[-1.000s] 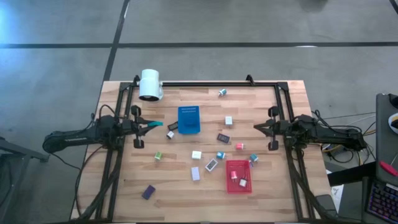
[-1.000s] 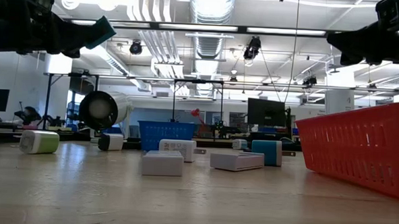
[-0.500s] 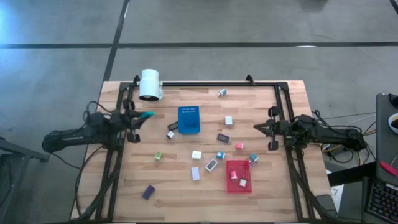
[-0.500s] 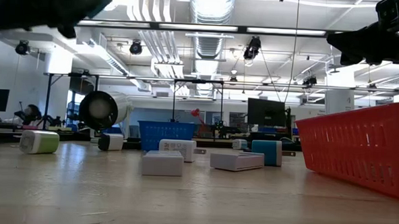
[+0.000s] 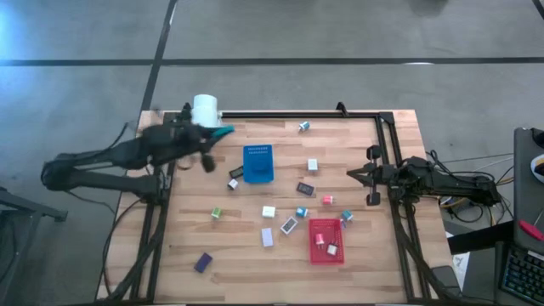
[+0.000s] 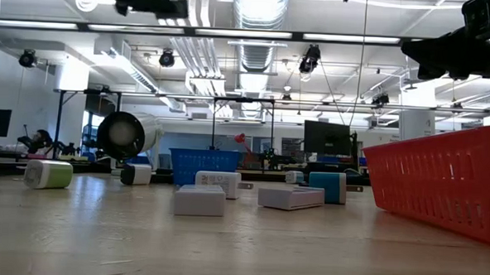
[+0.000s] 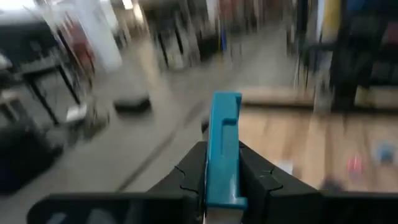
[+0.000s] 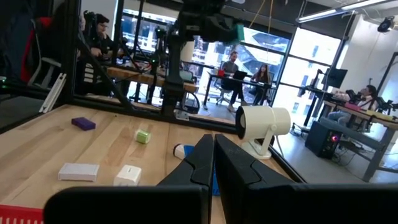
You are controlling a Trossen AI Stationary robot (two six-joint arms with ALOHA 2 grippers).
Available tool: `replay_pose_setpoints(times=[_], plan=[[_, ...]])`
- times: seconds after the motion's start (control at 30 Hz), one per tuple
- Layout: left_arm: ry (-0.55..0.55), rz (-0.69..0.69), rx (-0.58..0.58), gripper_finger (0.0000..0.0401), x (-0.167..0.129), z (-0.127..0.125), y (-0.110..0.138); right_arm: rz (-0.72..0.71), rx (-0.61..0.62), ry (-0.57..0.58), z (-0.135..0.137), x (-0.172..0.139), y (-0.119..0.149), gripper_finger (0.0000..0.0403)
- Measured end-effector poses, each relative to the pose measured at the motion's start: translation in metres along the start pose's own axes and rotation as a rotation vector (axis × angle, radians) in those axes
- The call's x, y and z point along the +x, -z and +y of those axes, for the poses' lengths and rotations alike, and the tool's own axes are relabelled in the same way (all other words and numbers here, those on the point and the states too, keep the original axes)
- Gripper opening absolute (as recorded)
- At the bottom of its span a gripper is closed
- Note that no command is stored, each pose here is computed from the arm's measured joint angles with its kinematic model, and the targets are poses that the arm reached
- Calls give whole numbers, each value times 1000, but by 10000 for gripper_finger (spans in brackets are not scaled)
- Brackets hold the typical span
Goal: Pick & Place Office items
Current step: Put the light blue clock into the blue bin
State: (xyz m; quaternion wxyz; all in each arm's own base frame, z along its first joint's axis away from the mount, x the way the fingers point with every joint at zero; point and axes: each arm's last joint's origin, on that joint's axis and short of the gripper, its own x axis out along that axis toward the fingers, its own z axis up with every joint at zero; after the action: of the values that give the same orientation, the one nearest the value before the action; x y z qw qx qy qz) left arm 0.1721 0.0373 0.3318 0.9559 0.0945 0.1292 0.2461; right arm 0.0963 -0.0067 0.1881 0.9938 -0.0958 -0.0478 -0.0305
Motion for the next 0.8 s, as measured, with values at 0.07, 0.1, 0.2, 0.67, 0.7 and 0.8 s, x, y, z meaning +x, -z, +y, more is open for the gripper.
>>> replay_pose_setpoints(times=[0.07,0.1,0.2,0.67,0.7,0.8], plan=[[13,106,56,58,20,-5,-9,2,0,-1,0,0,0,8],[19,154,83,58,31,-7,-12,2,0,-1,0,0,0,8],[36,281,159,58,61,-14,-15,3,0,-1,0,0,0,8],[243,771,211,58,166,-25,28,12,-3,-3,0,1,1,8],[256,789,205,58,171,-25,33,12,-4,-3,0,1,2,8],[303,835,180,58,182,-26,48,12,-6,-3,0,1,2,8]])
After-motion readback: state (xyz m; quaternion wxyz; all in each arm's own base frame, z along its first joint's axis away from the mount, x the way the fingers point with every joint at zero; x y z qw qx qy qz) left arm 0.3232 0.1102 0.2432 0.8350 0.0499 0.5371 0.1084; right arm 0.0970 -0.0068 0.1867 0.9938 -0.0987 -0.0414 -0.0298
